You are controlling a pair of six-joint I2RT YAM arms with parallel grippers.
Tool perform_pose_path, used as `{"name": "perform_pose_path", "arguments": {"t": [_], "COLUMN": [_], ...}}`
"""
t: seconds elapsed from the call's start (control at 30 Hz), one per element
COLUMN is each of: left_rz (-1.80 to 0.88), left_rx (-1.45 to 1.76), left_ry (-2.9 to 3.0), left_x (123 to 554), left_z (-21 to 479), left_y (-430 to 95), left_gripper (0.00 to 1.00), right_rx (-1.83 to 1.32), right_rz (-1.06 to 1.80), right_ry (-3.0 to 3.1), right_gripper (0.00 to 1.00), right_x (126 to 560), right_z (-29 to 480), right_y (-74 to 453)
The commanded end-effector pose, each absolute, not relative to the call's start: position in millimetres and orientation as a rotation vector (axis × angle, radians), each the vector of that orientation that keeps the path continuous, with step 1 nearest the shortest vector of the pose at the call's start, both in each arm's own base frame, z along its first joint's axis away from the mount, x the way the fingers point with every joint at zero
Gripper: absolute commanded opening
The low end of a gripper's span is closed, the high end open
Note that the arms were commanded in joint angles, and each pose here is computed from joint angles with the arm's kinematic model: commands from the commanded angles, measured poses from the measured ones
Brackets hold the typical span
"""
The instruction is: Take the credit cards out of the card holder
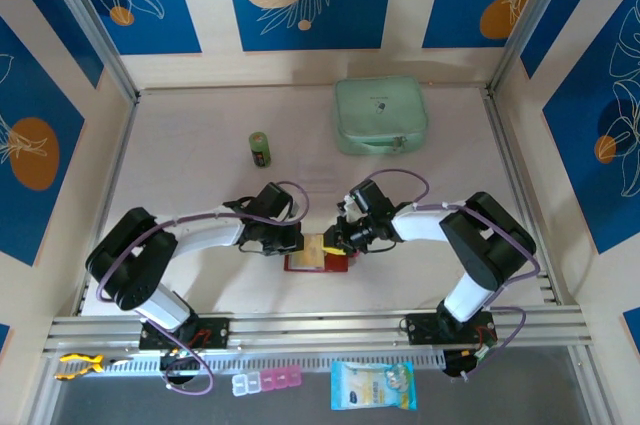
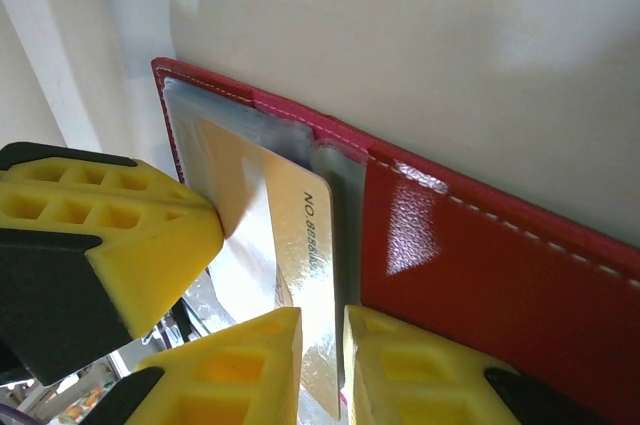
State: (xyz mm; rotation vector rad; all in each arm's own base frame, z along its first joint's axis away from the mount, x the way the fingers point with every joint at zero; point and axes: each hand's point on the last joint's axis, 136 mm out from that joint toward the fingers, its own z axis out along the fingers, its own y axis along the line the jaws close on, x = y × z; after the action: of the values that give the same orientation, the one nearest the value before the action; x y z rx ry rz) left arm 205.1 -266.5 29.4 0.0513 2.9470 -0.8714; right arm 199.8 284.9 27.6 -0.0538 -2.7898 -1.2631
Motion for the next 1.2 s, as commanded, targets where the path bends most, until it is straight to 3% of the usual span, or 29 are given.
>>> {"name": "perform_pose_path", "arguments": {"t": [0.0,0.63,0.77,1.17], "left_rz": [-0.757,-0.77,-0.768,-0.866], "left_rx": [0.037,0.008,0.009,-0.03], "left_ry": [3.021,3.026,3.02,2.986], "left_x": [197,195,194,194], "left_z": [9,3,4,14], "left_y": [-250,-250,-249,-257], "left_gripper": [0.0,0.0,0.0,0.0], "right_rx": [-0.066,-0.027,-0.041,0.122], "right_rz": [-1.27,-1.293,-1.272,-1.141], "right_ry": [-2.74,-2.706,-2.74,-2.884], "right_gripper": [0.19,0.13,0.07,0.04], "right_x": [196,193,194,196], "right_z": [24,25,26,54], "right_y": [286,295,287,252]}}
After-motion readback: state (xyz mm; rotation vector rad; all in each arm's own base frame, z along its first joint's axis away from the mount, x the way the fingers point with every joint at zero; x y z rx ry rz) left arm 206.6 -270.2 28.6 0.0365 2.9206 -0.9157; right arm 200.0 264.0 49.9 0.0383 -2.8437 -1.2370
